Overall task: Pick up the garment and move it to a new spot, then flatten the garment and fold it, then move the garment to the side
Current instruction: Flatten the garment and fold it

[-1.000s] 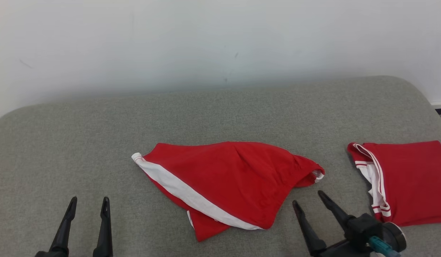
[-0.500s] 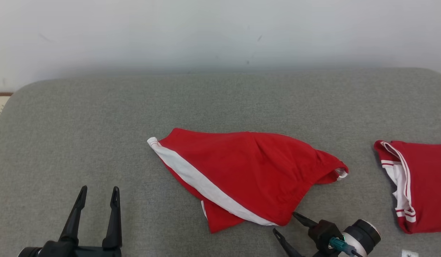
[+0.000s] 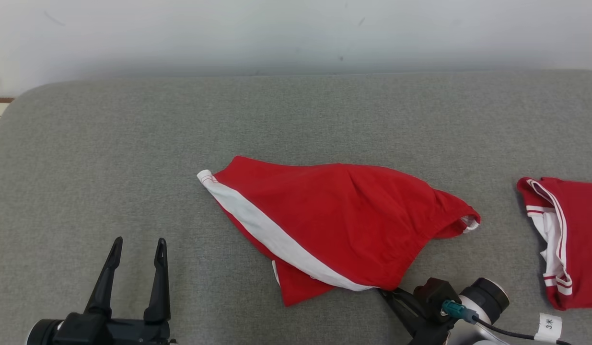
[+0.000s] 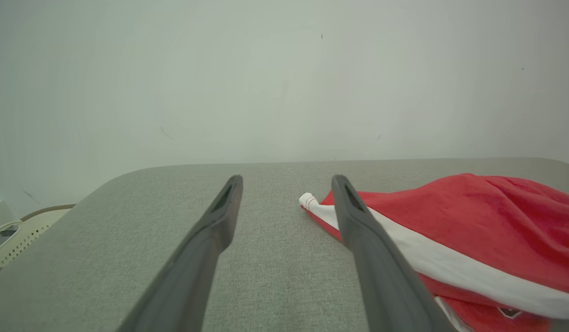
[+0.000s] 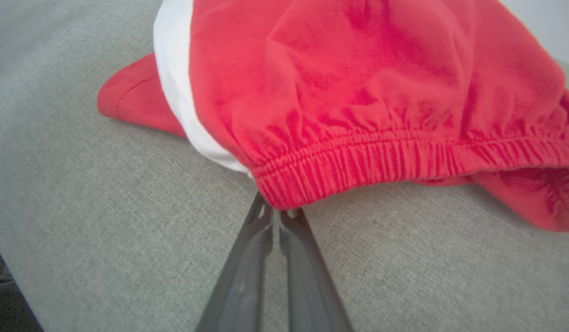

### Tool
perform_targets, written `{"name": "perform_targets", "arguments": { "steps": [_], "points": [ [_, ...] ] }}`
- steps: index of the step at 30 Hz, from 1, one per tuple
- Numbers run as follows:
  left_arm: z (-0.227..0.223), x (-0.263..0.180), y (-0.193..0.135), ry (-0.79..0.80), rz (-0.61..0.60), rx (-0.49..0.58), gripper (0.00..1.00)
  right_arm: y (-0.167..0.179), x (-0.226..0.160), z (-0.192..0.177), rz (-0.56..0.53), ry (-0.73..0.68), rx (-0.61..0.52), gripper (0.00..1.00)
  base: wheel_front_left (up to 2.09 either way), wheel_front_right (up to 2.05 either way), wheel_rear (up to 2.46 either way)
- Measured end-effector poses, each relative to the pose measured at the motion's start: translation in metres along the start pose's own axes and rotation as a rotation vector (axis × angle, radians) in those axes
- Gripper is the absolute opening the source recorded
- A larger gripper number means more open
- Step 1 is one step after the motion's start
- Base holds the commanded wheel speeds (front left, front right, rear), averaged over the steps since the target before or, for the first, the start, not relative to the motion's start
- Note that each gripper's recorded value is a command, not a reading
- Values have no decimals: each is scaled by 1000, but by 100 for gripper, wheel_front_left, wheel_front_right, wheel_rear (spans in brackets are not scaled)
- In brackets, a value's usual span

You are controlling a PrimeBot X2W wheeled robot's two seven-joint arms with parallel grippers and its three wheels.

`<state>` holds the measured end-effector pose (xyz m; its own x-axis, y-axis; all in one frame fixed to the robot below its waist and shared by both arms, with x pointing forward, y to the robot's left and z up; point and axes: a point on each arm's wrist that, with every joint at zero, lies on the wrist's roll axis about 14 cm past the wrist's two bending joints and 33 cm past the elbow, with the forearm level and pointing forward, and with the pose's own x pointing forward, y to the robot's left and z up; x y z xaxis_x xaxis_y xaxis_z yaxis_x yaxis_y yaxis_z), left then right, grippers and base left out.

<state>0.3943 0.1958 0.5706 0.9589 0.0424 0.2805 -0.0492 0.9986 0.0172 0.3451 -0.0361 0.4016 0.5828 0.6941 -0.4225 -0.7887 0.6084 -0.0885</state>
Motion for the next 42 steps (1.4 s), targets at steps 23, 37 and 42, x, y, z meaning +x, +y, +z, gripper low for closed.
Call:
{"name": "perform_targets", "arguments": {
  "steps": [23,37,42],
  "points": [
    [-7,15,-25,-3,-65,-24,100,19,-87,3,131,281,319,0,0,0,0],
    [-21,31,-36,15,-93,-40,100,-55,-74,-25,127,560,706,0,0,0,0],
    [-31,36,-36,36,-90,-41,100,-64,-48,-33,148,608,775,0,0,0,0]
  ]
}}
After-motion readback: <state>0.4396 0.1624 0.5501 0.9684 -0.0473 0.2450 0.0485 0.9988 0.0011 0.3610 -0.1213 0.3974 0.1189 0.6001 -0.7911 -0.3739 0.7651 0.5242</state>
